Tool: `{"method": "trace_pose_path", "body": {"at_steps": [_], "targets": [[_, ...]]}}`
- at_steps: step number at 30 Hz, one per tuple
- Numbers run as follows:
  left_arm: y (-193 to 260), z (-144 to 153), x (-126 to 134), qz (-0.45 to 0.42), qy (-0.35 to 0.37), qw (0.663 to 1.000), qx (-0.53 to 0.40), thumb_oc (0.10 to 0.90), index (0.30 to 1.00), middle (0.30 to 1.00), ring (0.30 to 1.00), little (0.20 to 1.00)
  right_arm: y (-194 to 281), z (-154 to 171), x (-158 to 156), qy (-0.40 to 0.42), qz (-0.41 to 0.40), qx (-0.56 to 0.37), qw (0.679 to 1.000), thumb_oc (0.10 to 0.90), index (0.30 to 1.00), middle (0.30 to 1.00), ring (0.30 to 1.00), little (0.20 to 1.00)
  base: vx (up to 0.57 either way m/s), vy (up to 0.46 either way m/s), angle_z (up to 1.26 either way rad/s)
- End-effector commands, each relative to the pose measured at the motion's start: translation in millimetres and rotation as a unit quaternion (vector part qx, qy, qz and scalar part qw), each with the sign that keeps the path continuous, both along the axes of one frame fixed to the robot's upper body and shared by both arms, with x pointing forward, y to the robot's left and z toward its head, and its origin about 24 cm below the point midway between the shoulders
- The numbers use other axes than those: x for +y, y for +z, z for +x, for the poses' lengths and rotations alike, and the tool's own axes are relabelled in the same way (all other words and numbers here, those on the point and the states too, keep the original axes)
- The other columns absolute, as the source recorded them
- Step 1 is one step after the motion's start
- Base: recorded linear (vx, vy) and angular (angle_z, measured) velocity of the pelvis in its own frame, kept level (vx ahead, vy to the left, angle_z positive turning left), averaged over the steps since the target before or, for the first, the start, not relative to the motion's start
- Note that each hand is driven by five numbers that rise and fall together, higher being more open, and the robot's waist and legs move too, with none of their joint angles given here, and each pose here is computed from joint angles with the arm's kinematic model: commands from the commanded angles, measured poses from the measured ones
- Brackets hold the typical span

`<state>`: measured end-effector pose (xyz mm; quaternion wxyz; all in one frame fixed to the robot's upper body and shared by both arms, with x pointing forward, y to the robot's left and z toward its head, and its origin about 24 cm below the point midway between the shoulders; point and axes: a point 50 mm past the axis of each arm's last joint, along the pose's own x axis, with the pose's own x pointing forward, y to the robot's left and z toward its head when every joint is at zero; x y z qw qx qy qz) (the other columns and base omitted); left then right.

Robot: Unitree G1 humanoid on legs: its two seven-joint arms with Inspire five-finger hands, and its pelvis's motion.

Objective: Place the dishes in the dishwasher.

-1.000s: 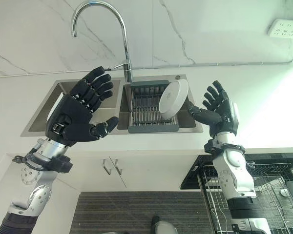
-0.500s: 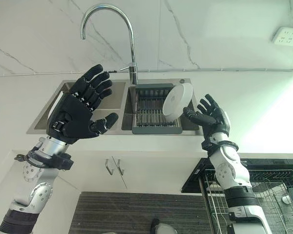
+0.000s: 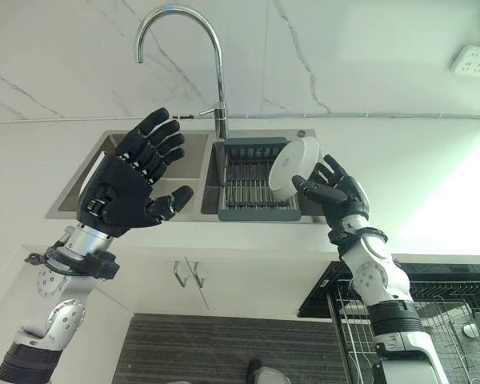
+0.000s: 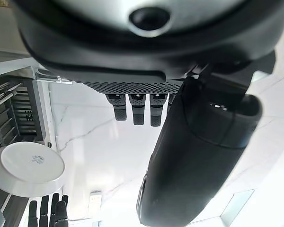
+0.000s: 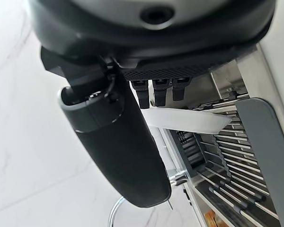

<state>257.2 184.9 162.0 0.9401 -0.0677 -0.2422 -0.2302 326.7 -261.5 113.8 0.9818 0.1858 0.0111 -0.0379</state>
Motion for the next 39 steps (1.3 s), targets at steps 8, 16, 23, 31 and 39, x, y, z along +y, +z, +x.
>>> {"method": "trace_pose_path", "body": {"at_steps": [8,16,23,31,39], "targets": [[35.5,-0.3,0.0,-0.024,-0.016,0.996,-0.081,0.800,0.900,0.900,0.900,0.900,58.3,19.2,-9.2,0.000,0.013,-0.101,0.995,0.800,0.900,0.900,0.900,0.900,0.00,0.000,0.00],[35.9,0.9,0.7,-0.023,-0.015,0.997,-0.079,0.800,0.900,0.900,0.900,0.900,56.2,21.5,-9.5,0.001,0.016,-0.083,0.996,0.800,0.900,0.900,0.900,0.900,0.00,0.004,0.02],[35.9,1.7,1.3,-0.023,-0.014,0.997,-0.076,0.800,0.900,0.900,0.900,0.900,55.3,23.5,-14.6,0.001,0.015,-0.070,0.997,0.800,0.900,0.900,0.900,0.900,0.00,0.000,0.00],[36.9,3.3,0.4,-0.024,-0.014,0.997,-0.072,0.800,0.900,0.900,0.900,0.900,52.6,27.1,-17.5,0.001,0.014,-0.051,0.999,0.800,0.900,0.900,0.900,0.900,0.01,0.002,0.03],[36.4,3.4,1.4,-0.026,-0.011,0.997,-0.071,0.800,0.900,0.900,0.900,0.900,54.0,30.6,-20.5,-0.009,0.006,-0.041,0.999,0.800,0.900,0.900,0.900,0.900,0.00,0.000,0.00]]}}
